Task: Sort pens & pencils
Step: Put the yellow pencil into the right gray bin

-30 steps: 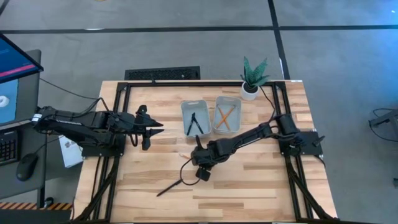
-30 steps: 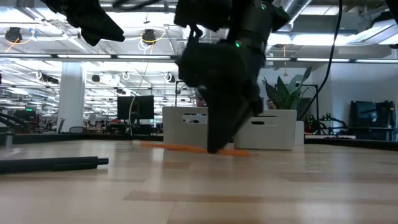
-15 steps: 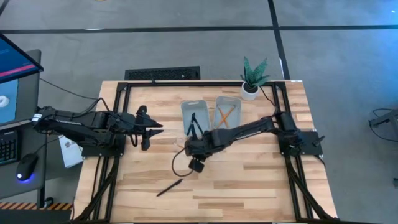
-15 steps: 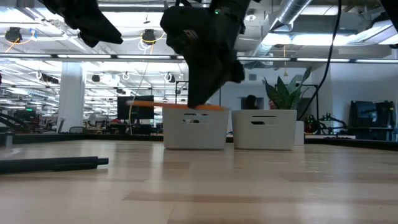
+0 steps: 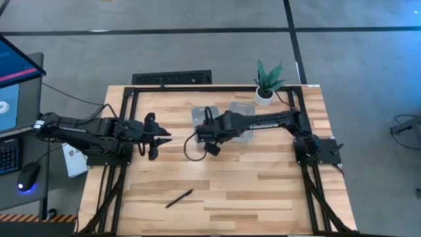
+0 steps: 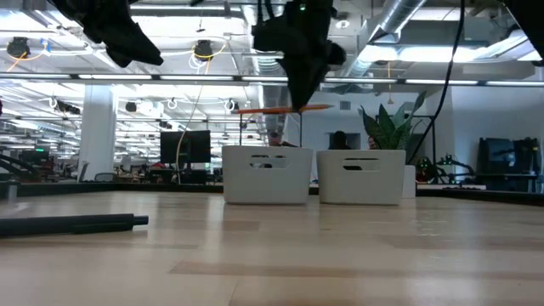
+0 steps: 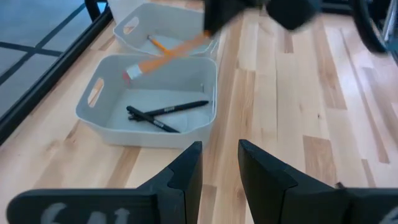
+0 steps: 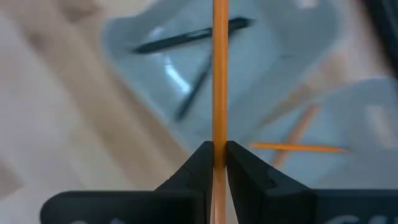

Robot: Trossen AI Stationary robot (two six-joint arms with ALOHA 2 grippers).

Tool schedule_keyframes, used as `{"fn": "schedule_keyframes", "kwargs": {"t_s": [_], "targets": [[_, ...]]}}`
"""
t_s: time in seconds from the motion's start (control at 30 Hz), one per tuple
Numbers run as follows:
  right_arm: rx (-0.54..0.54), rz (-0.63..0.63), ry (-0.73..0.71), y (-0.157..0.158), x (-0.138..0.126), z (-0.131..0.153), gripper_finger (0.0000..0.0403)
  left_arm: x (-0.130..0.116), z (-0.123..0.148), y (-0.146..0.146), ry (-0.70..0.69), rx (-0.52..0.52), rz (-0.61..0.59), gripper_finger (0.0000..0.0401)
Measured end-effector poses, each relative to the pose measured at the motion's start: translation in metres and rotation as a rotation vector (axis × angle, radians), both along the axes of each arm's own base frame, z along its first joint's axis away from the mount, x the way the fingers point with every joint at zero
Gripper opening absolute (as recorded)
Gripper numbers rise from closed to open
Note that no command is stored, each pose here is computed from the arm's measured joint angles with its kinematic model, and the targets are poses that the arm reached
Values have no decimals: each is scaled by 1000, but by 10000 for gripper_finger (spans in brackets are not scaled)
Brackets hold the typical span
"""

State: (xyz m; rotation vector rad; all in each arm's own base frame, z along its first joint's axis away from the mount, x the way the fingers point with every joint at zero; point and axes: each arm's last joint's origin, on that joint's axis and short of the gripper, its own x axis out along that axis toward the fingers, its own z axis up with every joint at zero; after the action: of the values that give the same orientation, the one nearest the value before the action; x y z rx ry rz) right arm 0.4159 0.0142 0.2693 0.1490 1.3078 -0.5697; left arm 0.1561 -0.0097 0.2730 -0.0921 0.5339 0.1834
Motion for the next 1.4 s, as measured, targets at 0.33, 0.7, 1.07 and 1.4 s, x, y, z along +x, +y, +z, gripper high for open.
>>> {"fn": "schedule_keyframes", "kwargs": {"t_s": [0.33,0.7,1.07,1.4], "targets": [[-210,-51,-16,-21,-39,40,65,-2,-2,0,27,-7,6,93],[-213,-152,-167,-39,-99,28,65,-1,-2,0,19,-8,7,93],[-149,-298,-291,-41,-128,-23,65,-1,-1,0,9,-32,35,93],[-87,-362,-255,-39,-136,-65,65,-1,-1,1,1,-43,67,93]]}}
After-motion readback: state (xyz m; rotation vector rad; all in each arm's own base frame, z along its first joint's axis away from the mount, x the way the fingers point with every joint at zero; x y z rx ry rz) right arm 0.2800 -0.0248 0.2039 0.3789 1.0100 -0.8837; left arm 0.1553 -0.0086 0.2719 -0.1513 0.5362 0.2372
